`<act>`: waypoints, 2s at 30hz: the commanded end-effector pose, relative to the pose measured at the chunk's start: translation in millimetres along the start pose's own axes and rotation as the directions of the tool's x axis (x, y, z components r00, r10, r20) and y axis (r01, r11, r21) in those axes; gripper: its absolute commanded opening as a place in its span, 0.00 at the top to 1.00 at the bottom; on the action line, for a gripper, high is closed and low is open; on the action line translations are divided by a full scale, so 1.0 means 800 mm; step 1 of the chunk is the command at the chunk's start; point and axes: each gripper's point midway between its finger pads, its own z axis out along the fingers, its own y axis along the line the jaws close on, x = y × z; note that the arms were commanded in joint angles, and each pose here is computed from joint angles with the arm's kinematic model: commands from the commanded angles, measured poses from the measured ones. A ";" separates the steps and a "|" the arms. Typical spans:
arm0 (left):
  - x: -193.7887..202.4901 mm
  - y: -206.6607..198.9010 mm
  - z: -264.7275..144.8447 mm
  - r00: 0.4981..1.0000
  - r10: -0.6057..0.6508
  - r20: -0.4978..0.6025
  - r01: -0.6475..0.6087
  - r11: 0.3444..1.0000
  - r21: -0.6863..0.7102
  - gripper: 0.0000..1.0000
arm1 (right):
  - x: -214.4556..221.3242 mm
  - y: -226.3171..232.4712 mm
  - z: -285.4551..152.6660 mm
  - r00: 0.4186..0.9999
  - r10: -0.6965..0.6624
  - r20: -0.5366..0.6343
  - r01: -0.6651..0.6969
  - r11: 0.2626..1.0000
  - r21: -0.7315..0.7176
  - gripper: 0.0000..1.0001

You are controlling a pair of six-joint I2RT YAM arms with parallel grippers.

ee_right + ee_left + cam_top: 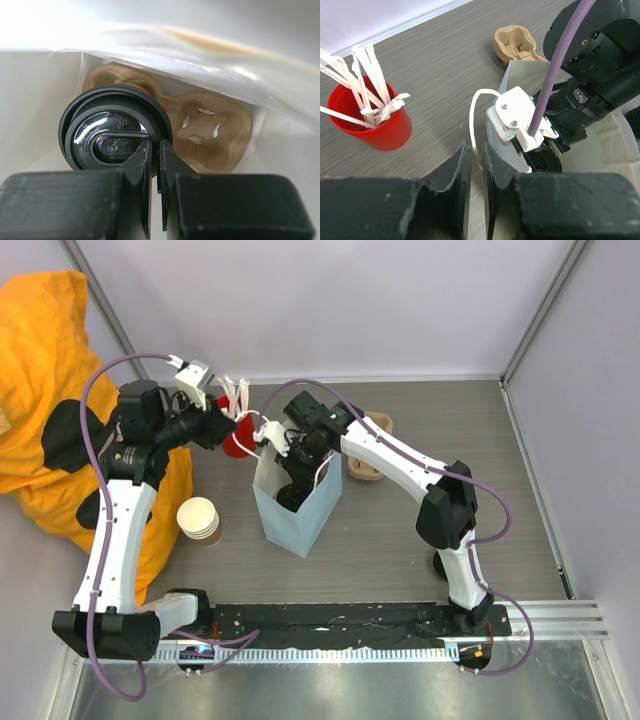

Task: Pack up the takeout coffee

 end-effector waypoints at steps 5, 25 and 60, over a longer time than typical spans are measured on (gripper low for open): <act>-0.020 -0.006 -0.009 0.997 0.025 0.067 -0.026 1.000 0.012 0.82 | 0.007 0.002 0.000 1.000 0.008 -0.023 -0.007 0.999 0.037 0.99; -0.022 -0.008 -0.012 0.997 0.024 0.071 -0.025 1.000 0.013 0.82 | 0.015 0.003 0.005 0.999 -0.009 -0.053 0.013 0.998 0.063 0.99; -0.023 -0.007 -0.012 0.997 0.018 0.073 -0.019 1.000 0.015 0.82 | 0.020 0.005 0.010 0.997 -0.026 -0.075 0.033 0.995 0.098 0.99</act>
